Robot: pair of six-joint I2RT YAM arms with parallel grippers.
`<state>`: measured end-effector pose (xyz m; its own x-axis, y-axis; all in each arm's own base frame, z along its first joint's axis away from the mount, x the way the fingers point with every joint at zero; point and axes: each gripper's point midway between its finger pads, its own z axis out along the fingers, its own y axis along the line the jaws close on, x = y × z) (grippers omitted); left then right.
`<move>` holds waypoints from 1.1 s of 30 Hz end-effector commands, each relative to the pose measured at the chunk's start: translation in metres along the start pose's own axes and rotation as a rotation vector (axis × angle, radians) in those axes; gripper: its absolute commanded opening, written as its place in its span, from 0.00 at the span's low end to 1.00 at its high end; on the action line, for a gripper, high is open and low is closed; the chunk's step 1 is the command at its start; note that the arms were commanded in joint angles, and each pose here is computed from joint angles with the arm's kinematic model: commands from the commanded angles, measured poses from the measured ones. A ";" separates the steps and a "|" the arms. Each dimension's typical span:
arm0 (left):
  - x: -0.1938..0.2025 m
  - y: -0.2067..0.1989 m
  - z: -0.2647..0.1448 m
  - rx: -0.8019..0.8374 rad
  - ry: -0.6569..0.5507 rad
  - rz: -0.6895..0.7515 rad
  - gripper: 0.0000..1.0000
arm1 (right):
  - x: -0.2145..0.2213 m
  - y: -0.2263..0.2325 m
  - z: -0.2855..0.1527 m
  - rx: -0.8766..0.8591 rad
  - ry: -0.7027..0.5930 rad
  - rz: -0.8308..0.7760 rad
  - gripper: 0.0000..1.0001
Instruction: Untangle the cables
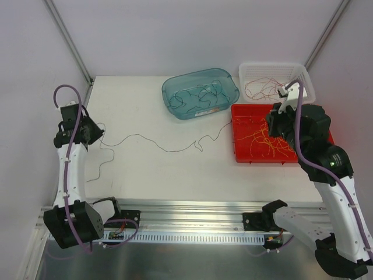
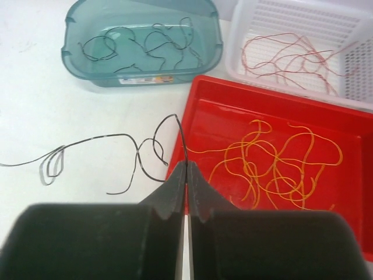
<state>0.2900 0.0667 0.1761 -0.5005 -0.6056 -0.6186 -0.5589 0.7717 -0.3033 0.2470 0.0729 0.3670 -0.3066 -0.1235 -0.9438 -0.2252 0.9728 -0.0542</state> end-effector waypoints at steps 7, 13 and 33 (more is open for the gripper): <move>-0.018 -0.123 -0.098 0.565 -0.026 0.099 0.00 | -0.052 0.028 0.053 -0.116 -0.108 0.125 0.01; -0.012 -0.179 -0.148 0.770 -0.023 0.209 0.00 | -0.066 0.031 0.121 -0.119 -0.105 0.177 0.01; -0.036 -0.313 -0.192 1.071 -0.093 0.430 0.00 | -0.020 0.032 0.356 -0.099 -0.020 0.360 0.28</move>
<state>0.3403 -0.1828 0.4081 -0.5247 -0.2891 -0.8007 0.4420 0.7114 -0.5464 0.5523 0.1651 0.2462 -0.4265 0.1751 -0.8874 -0.1467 0.9547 0.2589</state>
